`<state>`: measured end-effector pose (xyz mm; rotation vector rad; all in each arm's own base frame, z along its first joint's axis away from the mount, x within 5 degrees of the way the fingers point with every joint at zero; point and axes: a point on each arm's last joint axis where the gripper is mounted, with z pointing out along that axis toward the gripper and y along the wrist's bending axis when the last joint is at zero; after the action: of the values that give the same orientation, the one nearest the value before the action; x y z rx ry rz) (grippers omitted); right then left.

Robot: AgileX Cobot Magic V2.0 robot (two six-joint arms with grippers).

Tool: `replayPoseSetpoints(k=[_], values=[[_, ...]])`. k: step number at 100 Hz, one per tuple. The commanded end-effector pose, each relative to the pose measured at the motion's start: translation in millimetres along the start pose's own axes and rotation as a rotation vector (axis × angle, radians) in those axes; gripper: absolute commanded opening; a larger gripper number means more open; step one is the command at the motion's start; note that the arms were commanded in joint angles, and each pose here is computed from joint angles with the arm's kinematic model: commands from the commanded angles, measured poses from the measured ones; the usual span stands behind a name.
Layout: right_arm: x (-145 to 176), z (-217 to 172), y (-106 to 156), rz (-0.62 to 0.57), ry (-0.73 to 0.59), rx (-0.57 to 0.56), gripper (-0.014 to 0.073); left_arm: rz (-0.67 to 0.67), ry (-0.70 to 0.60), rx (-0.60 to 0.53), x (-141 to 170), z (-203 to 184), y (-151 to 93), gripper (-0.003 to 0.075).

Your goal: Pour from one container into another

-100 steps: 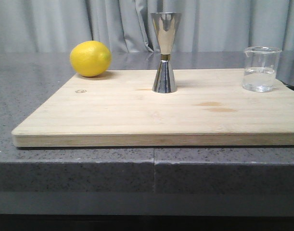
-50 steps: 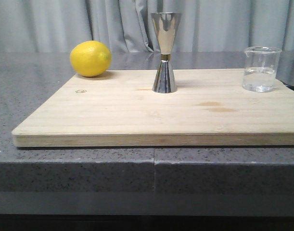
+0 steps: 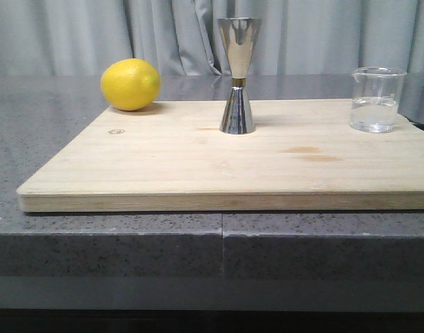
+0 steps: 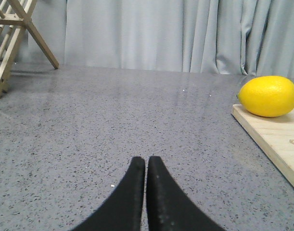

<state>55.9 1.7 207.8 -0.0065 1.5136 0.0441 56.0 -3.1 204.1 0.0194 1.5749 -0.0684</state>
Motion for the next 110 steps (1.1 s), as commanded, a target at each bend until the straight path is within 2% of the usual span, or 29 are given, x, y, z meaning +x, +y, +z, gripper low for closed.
replayPoseSetpoints(k=[1, 58, 80, 92, 110], values=[[1, -1, 1, -0.011, -0.066, -0.008, -0.0069, -0.005, -0.069, 0.003, 0, -1, 0, -0.0021], [1, -1, 1, -0.011, -0.074, -0.008, -0.0069, -0.005, -0.11, 0.005, -3, -1, 0, -0.0021], [-6, -2, 1, 0.026, -0.131, -0.013, -0.0069, -0.145, -0.207, 0.008, -14, -3, 1, -0.0021], [-17, -3, 1, 0.091, -0.116, -0.011, -0.0069, -0.239, -0.171, 0.019, -21, -4, 0, -0.0021], [-53, -5, 2, 0.09, -0.07, -0.009, -0.0069, -0.245, -0.09, 0.046, -56, -5, -5, -0.0021]])
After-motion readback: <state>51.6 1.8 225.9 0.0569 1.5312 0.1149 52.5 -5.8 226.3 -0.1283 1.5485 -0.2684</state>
